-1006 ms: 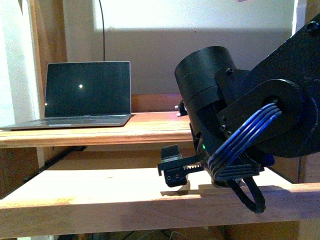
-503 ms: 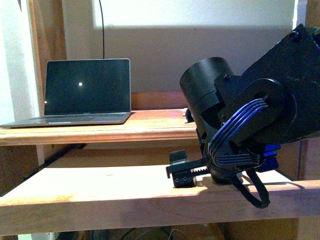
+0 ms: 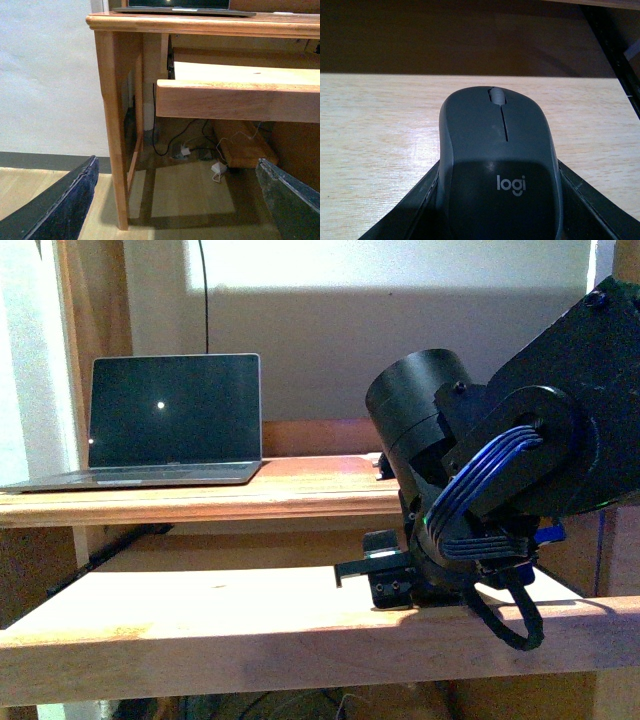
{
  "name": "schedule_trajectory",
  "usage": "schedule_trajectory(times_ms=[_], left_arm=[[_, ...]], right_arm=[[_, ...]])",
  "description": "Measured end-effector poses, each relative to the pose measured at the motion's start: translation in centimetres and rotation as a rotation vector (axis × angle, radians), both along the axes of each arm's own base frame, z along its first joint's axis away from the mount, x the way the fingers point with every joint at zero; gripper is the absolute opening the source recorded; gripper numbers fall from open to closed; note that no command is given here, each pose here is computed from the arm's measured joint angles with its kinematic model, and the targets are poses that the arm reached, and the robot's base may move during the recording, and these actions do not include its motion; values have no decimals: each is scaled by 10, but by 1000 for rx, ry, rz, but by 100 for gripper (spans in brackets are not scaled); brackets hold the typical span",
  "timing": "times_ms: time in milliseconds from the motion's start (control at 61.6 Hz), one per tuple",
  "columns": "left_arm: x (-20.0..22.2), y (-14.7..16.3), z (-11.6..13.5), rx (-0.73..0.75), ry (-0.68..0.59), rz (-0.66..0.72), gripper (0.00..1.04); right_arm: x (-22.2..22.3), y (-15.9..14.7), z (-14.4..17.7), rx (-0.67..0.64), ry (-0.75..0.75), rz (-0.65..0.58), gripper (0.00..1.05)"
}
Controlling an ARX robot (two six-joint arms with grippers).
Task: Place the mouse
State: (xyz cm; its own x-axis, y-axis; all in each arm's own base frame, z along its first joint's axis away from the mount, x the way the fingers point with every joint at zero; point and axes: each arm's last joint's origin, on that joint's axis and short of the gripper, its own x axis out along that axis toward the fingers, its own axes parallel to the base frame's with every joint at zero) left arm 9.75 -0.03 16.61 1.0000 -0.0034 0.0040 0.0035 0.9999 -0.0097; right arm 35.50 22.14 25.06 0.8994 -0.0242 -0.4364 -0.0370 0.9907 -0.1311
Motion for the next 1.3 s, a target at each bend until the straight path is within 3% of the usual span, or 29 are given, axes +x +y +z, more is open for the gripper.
schedule_trajectory(times_ms=[357, 536, 828, 1120, 1298], left_arm=[[0, 0, 0, 0, 0, 0, 97], [0, 0, 0, 0, 0, 0, 97], [0, 0, 0, 0, 0, 0, 97], [0, 0, 0, 0, 0, 0, 97], [0, 0, 0, 0, 0, 0, 97]], right_arm=[[-33, -24, 52, 101, -76, 43, 56], [-37, -19, 82, 129, -123, 61, 56], [4, 36, 112, 125, -155, 49, 56], [57, 94, 95, 83, -105, 23, 56], [69, 114, 78, 48, -83, 18, 56]])
